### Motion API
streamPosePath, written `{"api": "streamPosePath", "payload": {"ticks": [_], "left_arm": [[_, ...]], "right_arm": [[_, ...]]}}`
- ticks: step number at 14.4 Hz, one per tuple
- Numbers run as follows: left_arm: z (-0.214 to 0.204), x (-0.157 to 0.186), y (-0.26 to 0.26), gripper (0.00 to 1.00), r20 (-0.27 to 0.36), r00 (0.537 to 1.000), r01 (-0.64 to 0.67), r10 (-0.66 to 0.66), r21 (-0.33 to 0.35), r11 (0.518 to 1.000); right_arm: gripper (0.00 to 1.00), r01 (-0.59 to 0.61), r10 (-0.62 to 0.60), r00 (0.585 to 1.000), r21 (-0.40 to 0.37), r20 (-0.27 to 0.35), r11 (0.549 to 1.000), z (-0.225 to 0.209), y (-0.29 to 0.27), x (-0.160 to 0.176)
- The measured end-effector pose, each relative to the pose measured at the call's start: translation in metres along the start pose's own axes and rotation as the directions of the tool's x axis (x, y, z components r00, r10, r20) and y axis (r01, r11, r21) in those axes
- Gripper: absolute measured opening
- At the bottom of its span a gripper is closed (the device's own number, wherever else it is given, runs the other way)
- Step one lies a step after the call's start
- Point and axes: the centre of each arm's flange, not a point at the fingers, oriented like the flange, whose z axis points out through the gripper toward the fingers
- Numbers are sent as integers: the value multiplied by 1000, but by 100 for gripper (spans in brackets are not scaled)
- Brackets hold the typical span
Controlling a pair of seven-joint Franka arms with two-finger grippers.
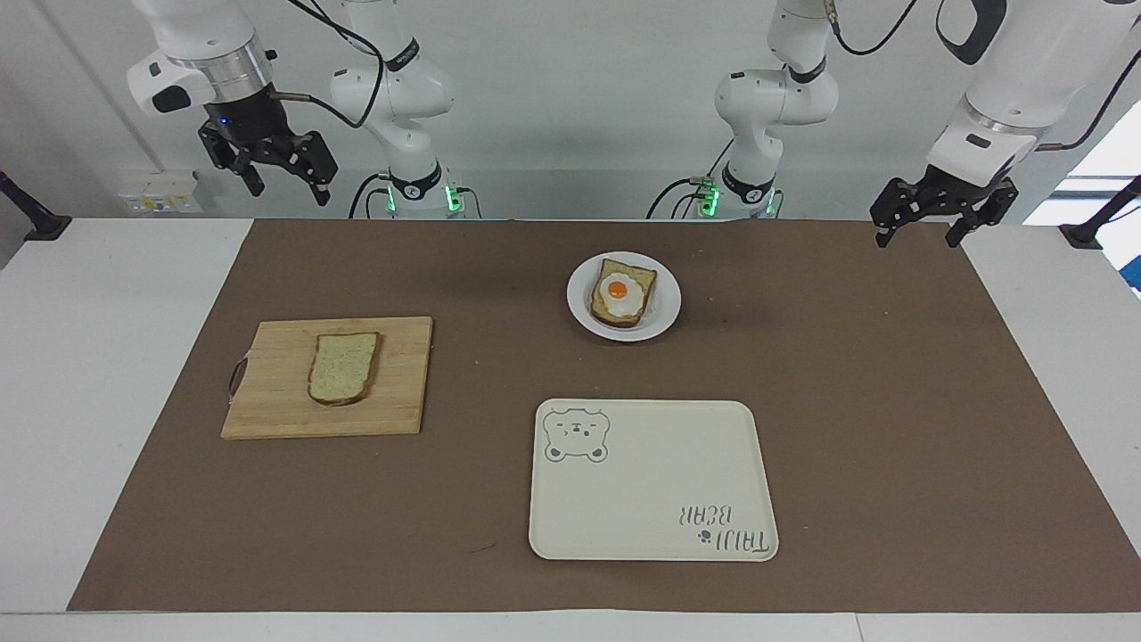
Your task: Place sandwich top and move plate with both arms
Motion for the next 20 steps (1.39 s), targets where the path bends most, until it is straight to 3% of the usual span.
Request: {"api": "streamPosePath", "payload": {"ticks": [11, 20], "left_arm": [[0, 0, 0, 100, 0, 1000, 0, 0, 0, 1000], [0, 0, 0, 100, 0, 1000, 0, 0, 0, 1000]], "right_arm": [[100, -1, 1, 1000, 0, 2, 1000, 0, 1, 0], [100, 84, -84, 996, -1, 2, 996, 0, 3, 0]]}}
